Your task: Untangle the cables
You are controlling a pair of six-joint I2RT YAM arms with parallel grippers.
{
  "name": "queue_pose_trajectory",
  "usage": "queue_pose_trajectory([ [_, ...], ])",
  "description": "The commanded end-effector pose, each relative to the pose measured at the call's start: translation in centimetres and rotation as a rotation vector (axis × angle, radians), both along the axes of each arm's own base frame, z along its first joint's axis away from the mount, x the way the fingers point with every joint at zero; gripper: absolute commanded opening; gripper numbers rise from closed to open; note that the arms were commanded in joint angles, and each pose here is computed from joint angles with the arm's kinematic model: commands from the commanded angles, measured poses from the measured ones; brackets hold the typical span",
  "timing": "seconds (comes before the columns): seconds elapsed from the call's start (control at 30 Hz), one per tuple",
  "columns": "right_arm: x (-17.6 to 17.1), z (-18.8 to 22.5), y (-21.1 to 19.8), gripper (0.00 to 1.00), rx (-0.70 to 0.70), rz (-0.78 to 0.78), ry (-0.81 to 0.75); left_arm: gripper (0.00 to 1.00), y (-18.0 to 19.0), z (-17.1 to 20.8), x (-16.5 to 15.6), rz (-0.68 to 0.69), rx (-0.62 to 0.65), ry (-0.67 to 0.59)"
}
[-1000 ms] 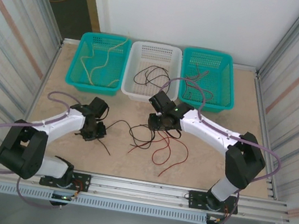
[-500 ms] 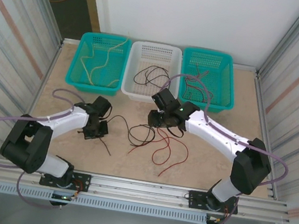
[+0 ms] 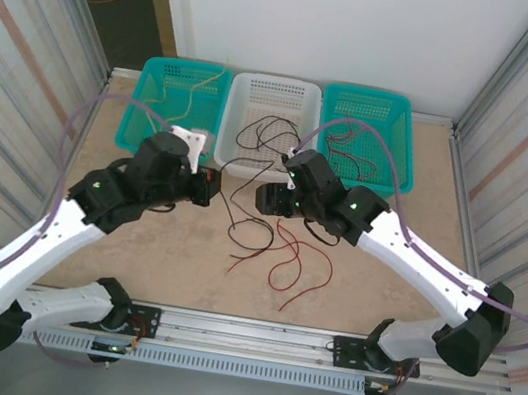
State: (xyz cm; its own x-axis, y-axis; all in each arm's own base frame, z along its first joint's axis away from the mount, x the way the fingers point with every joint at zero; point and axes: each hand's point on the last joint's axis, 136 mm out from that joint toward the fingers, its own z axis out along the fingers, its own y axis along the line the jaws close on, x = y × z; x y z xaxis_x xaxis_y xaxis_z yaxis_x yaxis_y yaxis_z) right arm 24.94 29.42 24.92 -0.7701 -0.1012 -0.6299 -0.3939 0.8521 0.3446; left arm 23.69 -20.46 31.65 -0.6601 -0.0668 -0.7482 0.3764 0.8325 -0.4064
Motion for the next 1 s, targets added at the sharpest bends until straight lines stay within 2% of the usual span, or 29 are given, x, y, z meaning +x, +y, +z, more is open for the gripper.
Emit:
queue_pose_trajectory([
  [0.0,-0.6,4.4,1.2,0.70,0.123,0.043,-0.076,0.00,-1.6,4.2,-1.9,-0.183,-0.044,-0.128],
  [0.17,-0.6,5.6,1.5,0.77,0.189,0.063,-0.129,0.00,-3.2,9.5,-3.2,-0.317,-0.139,-0.243],
  [0.43,2.7,-0.5,-0.6,0.75,0.152,-0.038,-0.036,0.00,-3.1,16.1,-3.5,-0.322,-0.211,-0.372],
  [0.73,3.2,-8.7,-2.4,0.67,0.163,-0.109,0.172,0.00,0.4,21.7,0.5,-0.054,-0.114,-0.521],
  [0.97,2.3,-12.2,-3.8,0.65,0.111,-0.158,0.230,0.00,4.7,21.8,4.9,0.191,-0.062,-0.456],
])
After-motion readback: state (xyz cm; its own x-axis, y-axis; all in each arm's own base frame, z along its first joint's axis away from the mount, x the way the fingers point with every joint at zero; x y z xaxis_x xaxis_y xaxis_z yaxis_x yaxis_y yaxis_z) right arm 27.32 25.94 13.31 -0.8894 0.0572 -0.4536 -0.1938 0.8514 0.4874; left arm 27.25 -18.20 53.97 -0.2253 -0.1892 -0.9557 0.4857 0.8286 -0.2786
